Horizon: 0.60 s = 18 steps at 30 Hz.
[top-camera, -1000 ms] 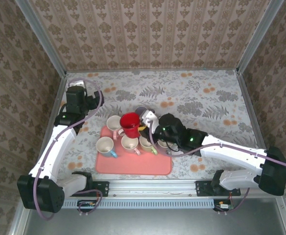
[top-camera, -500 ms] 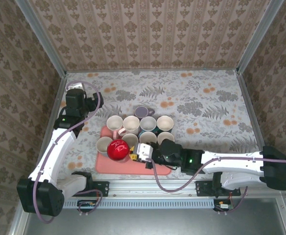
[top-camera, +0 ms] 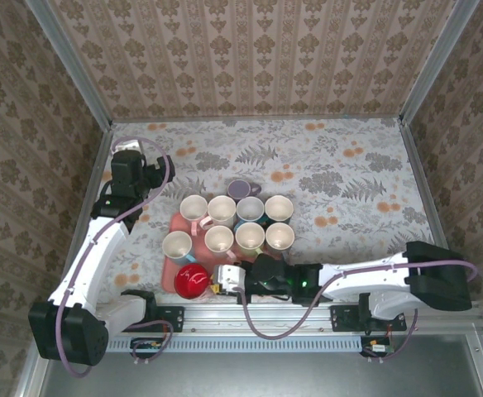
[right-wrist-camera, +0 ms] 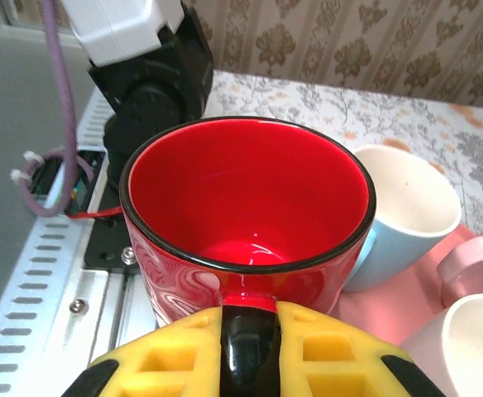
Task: Turn the mug right side up
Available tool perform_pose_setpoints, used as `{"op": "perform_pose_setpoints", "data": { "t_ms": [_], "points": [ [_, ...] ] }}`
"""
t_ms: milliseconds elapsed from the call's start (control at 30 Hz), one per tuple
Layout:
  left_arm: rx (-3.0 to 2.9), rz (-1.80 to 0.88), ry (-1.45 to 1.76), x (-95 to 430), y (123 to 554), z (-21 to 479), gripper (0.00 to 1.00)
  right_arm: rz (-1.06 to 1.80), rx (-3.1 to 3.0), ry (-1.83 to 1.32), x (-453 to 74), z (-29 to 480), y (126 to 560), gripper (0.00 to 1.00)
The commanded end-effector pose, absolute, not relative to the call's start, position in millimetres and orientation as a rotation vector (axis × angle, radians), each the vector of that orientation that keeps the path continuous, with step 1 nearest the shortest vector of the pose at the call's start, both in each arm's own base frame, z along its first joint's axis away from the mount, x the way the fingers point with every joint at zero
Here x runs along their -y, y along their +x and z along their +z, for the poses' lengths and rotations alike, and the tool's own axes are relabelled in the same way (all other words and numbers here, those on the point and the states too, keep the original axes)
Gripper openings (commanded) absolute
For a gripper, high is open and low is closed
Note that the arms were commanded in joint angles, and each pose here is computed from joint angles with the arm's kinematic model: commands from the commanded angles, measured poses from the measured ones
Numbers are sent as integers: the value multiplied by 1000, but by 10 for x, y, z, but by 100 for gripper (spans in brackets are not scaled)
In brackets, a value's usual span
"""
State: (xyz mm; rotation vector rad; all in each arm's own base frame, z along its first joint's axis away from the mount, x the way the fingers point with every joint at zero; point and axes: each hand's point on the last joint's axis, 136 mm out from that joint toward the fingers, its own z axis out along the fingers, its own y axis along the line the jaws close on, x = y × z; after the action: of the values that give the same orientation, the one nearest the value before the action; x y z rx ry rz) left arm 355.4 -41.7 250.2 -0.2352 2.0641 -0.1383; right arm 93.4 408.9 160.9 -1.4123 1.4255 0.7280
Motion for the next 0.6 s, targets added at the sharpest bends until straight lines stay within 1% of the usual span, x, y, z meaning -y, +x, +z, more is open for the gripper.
{"op": "perform_pose_setpoints", "data": {
  "t_ms": [0,167,567],
  "points": [
    [-2033,-151,-252,391,3540,2555,100,759,-1369,-1231,-4297,2001,1092,0],
    [-2033,-153,-252,396,3542,2549,100,711,-1434,-1151,-4338,1853,1221,0],
    [-2028,-167,-255,411,3553,2564,100,594,-1513,-1041,-4321,1574,1364,0]
  ]
}}
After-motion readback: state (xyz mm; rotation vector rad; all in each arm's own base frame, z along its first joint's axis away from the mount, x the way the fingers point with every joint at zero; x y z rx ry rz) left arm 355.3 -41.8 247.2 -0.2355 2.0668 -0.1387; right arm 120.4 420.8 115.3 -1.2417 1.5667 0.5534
